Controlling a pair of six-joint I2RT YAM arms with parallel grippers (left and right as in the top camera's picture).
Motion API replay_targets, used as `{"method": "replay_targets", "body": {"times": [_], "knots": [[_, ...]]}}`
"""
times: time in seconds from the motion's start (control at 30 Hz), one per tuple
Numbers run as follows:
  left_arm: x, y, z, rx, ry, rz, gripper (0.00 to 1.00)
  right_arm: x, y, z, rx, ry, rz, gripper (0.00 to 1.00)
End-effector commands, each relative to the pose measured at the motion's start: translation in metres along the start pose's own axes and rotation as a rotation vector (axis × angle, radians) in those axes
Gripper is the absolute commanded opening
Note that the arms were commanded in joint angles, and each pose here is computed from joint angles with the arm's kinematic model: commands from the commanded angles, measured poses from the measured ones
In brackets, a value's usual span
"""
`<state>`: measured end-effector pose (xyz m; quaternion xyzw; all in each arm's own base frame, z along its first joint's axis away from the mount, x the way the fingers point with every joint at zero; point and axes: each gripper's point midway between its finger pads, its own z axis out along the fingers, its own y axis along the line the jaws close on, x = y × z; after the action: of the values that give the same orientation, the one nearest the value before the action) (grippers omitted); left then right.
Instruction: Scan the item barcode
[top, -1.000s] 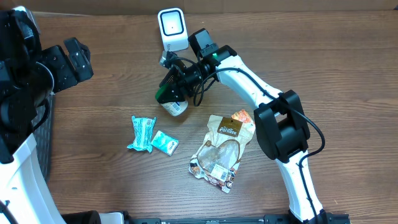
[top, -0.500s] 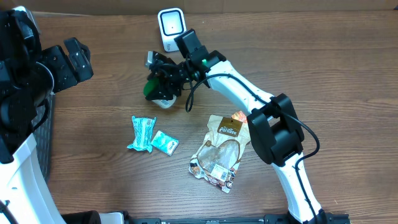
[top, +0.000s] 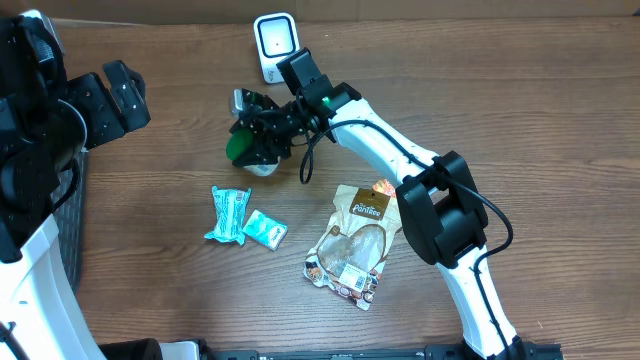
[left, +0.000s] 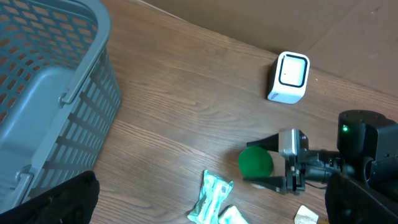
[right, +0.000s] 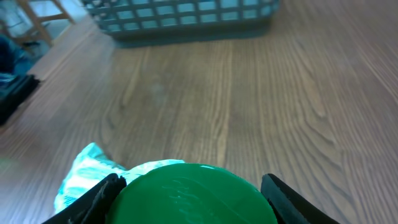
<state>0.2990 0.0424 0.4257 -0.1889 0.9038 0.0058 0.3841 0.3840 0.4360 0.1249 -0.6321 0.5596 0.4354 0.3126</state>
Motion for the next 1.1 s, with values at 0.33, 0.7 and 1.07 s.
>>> {"method": "replay_targets", "body": {"times": [0.33, 0.7, 1.07], "knots": [[-0.003, 0.002, 0.0, -0.01, -0.011, -0.014, 1.0, -0.005, 0.028, -0.032, -0.168, -0.156, -0.149, 0.04], [-0.003, 0.002, 0.0, -0.01, -0.011, -0.014, 0.99, 0.007, 0.031, -0.065, -0.199, -0.277, -0.097, 0.04], [-0.003, 0.002, 0.0, -0.01, -0.011, -0.014, 1.0, -0.001, 0.029, -0.108, -0.134, -0.261, -0.062, 0.04]]}}
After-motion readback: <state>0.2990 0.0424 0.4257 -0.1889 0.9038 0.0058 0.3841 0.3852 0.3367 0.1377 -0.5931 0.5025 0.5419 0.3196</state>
